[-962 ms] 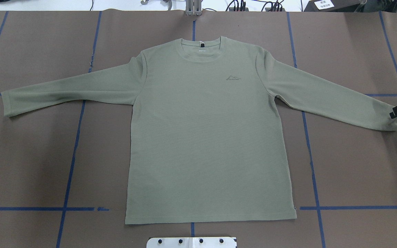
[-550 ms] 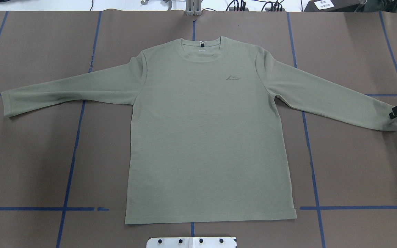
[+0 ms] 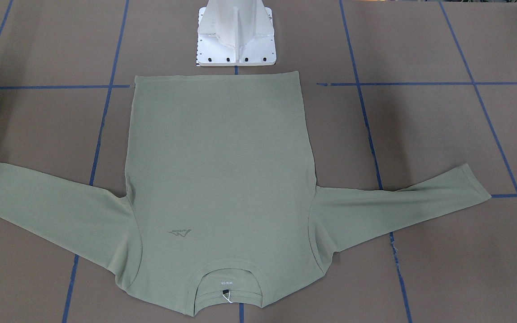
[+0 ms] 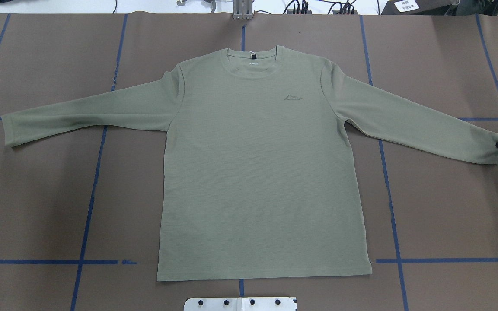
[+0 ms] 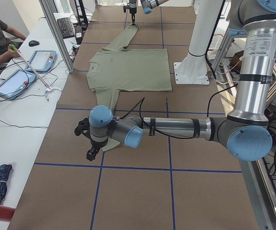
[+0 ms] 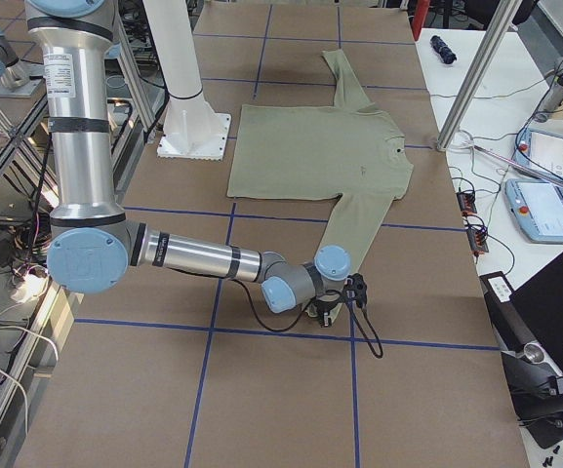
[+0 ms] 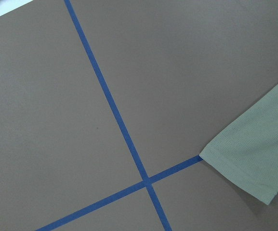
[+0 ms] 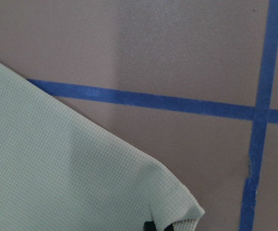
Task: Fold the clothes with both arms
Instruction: 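Close the right gripper on the sleeve cuff and lift it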
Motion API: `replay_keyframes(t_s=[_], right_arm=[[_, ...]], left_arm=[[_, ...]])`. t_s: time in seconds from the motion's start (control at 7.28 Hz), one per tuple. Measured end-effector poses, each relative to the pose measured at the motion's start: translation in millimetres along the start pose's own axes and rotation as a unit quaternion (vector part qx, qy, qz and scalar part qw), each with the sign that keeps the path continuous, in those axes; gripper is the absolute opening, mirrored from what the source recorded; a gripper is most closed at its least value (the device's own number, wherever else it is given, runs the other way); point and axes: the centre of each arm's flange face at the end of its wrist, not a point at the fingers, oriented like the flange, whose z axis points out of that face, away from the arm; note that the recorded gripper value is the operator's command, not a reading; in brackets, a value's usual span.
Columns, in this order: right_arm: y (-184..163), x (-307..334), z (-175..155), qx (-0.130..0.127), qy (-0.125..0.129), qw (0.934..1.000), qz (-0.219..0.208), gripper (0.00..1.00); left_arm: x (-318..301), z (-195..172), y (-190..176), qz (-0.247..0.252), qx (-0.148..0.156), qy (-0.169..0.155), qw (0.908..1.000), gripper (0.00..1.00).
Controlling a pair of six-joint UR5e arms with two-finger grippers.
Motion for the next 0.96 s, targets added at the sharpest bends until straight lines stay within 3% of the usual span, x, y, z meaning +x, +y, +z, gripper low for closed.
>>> replay_keyframes(t_s=[0.14, 0.27, 0.96], right_arm=[[0.1, -0.1, -0.1, 0.000, 0.000, 1.0000, -0.001, 0.77], [0.2, -0.2, 0.1, 0.000, 0.000, 1.0000, -0.001, 0.99], [1.5, -1.6, 3.3, -0.004, 0.001, 1.0000, -0.003, 1.00]], left_arm=[[0.1, -0.2, -0.3, 0.000, 0.000, 0.000, 1.0000, 1.00], [0.2, -0.3, -0.5, 0.000, 0.000, 0.000, 1.0000, 1.00], [1.0, -1.3, -2.7, 0.000, 0.002, 0.000, 1.0000, 1.00]])
